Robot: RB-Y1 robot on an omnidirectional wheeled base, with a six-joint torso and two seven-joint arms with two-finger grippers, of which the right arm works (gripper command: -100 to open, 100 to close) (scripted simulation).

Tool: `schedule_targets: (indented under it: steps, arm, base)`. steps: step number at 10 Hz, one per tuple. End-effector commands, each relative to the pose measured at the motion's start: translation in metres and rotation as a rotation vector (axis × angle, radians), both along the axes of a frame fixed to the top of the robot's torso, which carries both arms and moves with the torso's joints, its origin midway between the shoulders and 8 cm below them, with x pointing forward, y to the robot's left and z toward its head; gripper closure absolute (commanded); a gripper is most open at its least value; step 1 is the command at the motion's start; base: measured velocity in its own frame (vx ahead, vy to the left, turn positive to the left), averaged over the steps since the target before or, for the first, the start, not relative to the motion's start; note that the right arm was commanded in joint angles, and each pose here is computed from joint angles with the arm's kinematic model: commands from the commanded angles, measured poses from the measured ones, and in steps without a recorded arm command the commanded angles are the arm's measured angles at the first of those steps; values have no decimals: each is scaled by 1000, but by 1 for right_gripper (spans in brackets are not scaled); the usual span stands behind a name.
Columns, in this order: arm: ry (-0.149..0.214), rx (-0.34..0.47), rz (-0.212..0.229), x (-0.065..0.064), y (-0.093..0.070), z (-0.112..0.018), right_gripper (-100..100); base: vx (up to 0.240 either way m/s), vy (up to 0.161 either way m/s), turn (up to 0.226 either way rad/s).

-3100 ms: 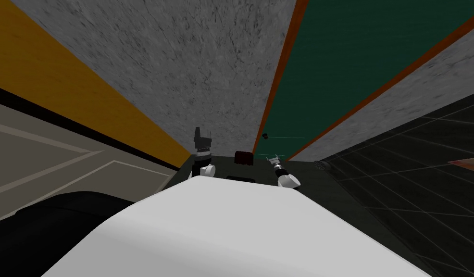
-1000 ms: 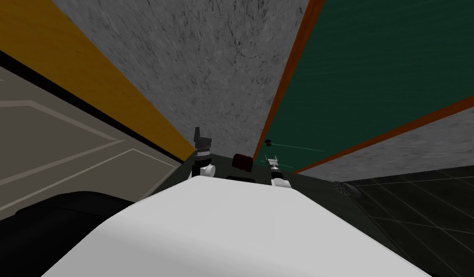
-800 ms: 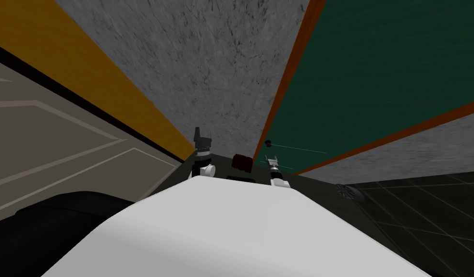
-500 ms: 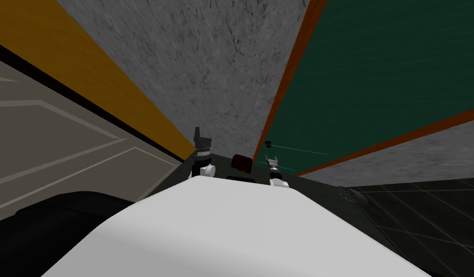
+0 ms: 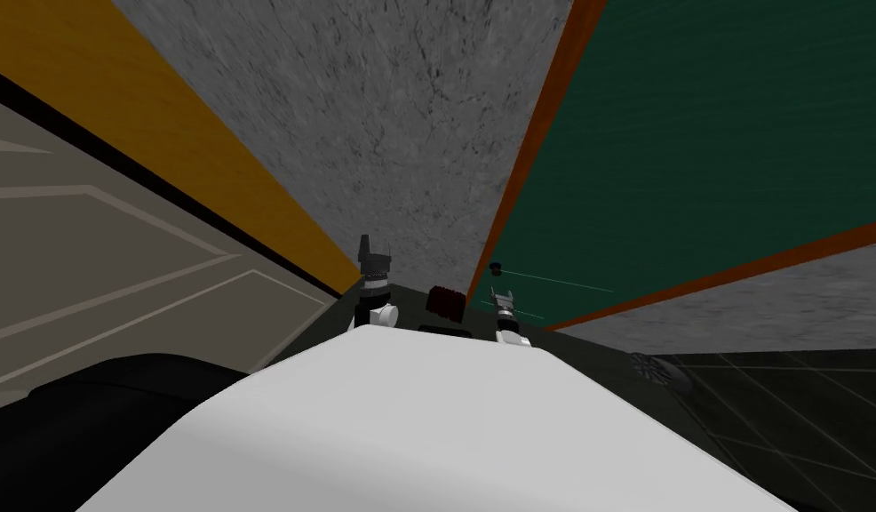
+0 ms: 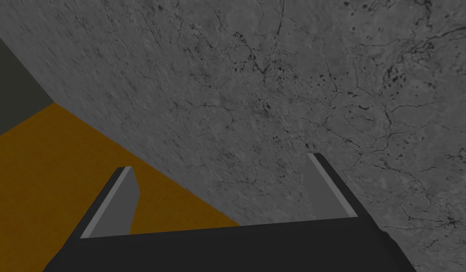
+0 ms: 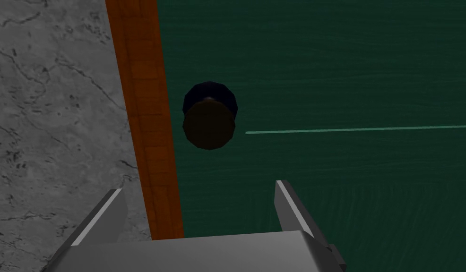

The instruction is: Pull the door open

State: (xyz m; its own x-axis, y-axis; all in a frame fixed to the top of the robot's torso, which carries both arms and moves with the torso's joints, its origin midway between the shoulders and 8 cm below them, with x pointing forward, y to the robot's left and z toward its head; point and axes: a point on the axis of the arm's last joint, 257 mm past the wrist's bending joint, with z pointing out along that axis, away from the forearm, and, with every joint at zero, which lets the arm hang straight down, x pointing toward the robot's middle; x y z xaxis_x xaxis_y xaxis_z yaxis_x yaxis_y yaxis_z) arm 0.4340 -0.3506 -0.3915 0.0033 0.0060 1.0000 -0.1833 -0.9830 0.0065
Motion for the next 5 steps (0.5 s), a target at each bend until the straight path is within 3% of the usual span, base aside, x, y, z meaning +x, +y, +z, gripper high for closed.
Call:
schedule_targets:
  steps: [1, 2, 4, 5]
  arm:
    - [1, -18, -34, -3, -23, 1, -100]
    - [2, -25, -54, -4, -34, 2, -100]
    - [2, -32, -79, -7, -48, 3, -100]
    - [2, -39, -106, -9, -62, 3, -100]
  base:
    - [-41, -16, 243]
    - [-79, -26, 273]
    - [-88, -19, 135]
    - [-67, -14, 203]
